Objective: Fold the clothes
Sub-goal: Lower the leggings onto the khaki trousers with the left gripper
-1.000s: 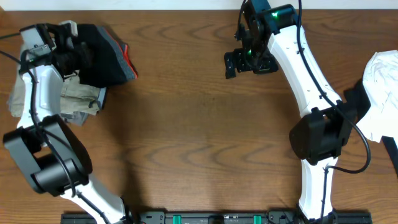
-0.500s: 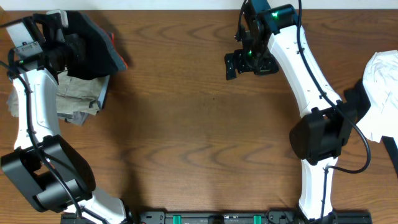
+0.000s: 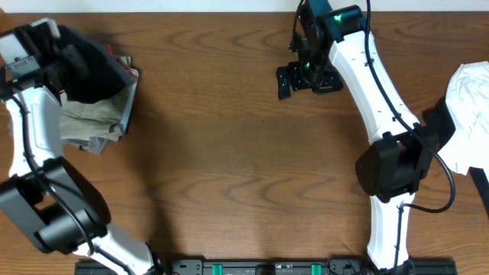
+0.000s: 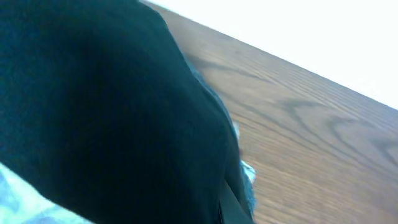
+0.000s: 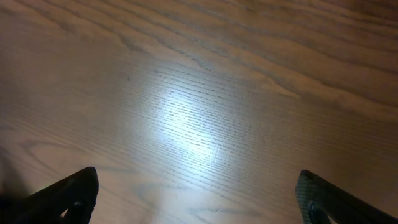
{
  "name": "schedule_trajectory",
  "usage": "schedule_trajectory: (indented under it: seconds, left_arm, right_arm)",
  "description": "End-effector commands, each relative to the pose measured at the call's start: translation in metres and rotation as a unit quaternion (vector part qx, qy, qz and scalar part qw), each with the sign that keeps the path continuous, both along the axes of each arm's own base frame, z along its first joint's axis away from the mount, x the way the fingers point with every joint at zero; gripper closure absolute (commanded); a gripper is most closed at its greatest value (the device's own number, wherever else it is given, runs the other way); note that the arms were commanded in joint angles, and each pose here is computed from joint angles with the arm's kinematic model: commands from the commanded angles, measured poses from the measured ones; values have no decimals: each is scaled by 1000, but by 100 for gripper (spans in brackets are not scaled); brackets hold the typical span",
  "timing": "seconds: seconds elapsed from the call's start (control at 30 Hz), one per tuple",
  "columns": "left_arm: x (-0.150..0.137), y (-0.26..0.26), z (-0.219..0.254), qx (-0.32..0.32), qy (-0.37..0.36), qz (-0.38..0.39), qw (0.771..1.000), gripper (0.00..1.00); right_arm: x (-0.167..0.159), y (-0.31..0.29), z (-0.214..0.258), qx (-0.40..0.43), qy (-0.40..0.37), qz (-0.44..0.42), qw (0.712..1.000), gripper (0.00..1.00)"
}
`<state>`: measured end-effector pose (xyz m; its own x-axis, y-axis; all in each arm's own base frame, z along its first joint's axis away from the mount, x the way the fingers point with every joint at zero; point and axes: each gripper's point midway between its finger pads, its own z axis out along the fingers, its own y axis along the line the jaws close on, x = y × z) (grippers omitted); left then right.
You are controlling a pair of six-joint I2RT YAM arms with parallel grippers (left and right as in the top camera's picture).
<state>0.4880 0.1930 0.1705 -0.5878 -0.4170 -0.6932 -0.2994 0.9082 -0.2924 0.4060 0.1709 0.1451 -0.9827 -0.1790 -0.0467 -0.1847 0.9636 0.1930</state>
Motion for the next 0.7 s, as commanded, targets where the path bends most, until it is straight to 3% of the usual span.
schedule_trajectory:
  seconds: [0.0, 0.13, 0.3, 0.37, 0.47, 0.67]
  left_arm:
    - [3, 29, -14, -49, -1, 71, 996, 94]
    - [-5, 55, -45, -114, 15, 145, 983, 94]
    - [-31, 80, -81, -212, 52, 259, 941, 91]
    - [-41, 86, -86, -225, 62, 278, 932, 83]
    - [-53, 92, -90, -234, 75, 292, 924, 63]
    - [-69, 99, -92, -241, 89, 308, 916, 63]
  right_arm:
    - [2, -4, 14, 4, -17, -1, 1000, 1]
    - [2, -4, 14, 4, -16, -1, 1000, 1]
    - [1, -4, 14, 4, -16, -1, 1000, 1]
    - [1, -4, 14, 4, -16, -1, 1000, 1]
    - [2, -4, 14, 4, -16, -1, 1000, 1]
    - [2, -4, 14, 4, -16, 0, 1000, 1]
